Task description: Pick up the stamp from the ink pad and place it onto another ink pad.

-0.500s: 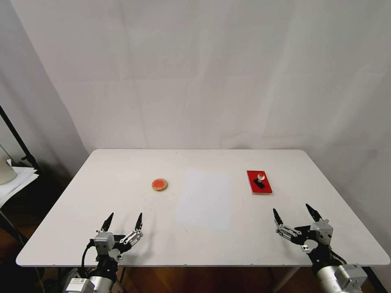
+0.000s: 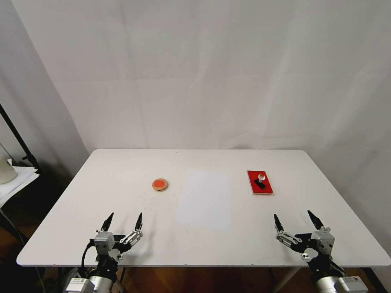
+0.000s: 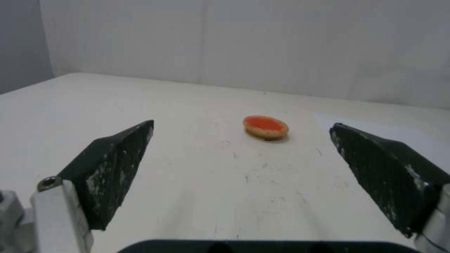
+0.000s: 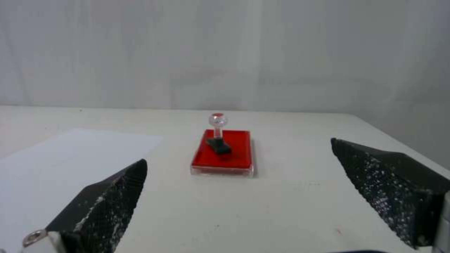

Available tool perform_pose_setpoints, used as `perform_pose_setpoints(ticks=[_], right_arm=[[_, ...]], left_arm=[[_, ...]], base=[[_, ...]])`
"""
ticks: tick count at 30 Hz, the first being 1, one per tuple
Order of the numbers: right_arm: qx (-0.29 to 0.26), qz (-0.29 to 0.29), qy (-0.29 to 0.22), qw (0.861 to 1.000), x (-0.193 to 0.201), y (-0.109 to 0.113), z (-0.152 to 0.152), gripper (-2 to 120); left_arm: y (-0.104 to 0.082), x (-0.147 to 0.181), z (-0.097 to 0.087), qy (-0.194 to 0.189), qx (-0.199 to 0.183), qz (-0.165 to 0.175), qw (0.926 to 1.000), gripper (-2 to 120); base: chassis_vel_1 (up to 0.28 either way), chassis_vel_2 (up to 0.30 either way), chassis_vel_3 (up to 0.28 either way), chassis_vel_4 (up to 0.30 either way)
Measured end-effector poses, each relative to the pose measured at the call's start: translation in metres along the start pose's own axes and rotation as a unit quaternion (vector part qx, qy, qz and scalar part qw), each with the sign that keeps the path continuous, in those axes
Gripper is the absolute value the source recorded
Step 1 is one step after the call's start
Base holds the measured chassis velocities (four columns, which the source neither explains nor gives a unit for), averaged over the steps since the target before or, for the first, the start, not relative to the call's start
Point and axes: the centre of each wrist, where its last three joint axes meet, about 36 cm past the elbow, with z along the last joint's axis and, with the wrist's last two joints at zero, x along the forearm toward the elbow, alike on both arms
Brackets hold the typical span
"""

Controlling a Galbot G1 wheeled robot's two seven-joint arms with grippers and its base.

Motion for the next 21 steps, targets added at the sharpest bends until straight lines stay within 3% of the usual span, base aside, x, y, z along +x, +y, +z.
perform_pose_setpoints(ticks=[13,17,21], right_arm=[[0.000,-0.008,0.005,1.000,-0.003,-0.002,0.002,100],[-0.002,-0.033,-0.001,0.999,-0.018,-0.011,0.002,100],[-0.011,-0.101,-0.004,0.995,-0.060,-0.029,-0.014,100]], left_arm=[[0.000,0.000,0.000,0.000,0.000,0.000,1.0000,100],[0.000,0.000,0.000,0.000,0.000,0.000,1.0000,100],[0.000,0.000,0.000,0.000,0.000,0.000,1.0000,100]], base=[[0.000,0.000,0.000,0.000],[0.000,0.000,0.000,0.000],[0.000,0.000,0.000,0.000]])
